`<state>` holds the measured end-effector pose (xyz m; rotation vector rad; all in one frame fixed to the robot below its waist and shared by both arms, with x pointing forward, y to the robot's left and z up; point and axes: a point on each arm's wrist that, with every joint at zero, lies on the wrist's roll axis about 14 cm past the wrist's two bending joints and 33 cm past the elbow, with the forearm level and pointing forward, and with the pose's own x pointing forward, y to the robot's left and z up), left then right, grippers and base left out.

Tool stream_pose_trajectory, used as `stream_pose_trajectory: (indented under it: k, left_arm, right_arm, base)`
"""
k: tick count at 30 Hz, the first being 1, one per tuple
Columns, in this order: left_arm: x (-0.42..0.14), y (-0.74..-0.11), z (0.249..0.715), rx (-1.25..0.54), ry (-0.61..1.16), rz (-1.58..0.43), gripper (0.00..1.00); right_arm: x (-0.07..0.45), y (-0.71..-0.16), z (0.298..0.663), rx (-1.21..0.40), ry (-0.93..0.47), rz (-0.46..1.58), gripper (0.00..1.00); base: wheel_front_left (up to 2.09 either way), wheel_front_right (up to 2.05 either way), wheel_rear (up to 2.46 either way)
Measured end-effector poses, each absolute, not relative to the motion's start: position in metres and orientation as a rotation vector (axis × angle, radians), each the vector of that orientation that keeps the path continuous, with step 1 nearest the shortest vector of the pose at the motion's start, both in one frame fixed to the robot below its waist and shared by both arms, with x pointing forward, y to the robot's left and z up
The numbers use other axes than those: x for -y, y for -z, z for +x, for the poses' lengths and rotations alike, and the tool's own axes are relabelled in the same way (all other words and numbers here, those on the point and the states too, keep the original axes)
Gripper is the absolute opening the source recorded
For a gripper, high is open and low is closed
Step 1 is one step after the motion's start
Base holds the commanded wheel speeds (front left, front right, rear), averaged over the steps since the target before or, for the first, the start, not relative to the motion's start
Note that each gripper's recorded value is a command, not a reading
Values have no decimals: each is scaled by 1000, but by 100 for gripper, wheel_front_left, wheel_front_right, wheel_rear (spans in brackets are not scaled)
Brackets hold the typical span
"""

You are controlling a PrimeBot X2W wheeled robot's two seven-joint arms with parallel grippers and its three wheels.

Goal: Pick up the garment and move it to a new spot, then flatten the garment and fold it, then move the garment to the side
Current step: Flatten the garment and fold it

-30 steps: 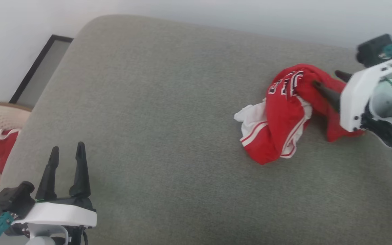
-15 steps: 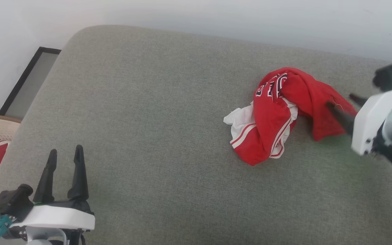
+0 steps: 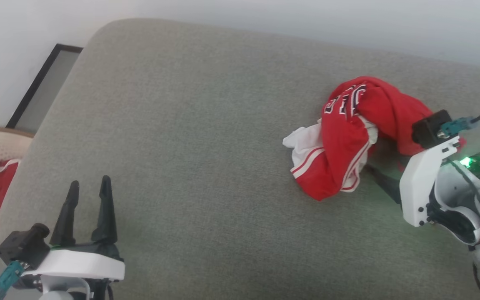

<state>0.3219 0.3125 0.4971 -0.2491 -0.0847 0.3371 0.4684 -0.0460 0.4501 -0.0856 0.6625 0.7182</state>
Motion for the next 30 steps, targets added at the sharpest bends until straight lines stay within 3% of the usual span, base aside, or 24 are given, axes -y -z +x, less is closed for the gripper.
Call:
stream_pose_trajectory:
  k: [9,10,11,18,30]
  left_arm:
    - [-315,-490,318,62,-370,-256,100]
    - [-316,-489,317,60,-375,-255,100]
    - [-318,-489,317,60,-381,-254,100]
    - [-326,-488,312,59,-417,-254,100]
    - [-318,-490,323,73,-379,-263,100]
  right_arm:
    - [23,-421,475,-747,-769,-153,100]
    - [20,-416,476,-762,-776,-171,39]
    - [17,-413,477,-772,-784,-175,0]
    - [13,-409,487,-780,-796,-208,0]
    - [89,-447,492,-746,-641,-159,0]
  base:
    - [0,0,0]
    - [0,0,0]
    - [0,0,0]
    - [0,0,0]
    - [0,0,0]
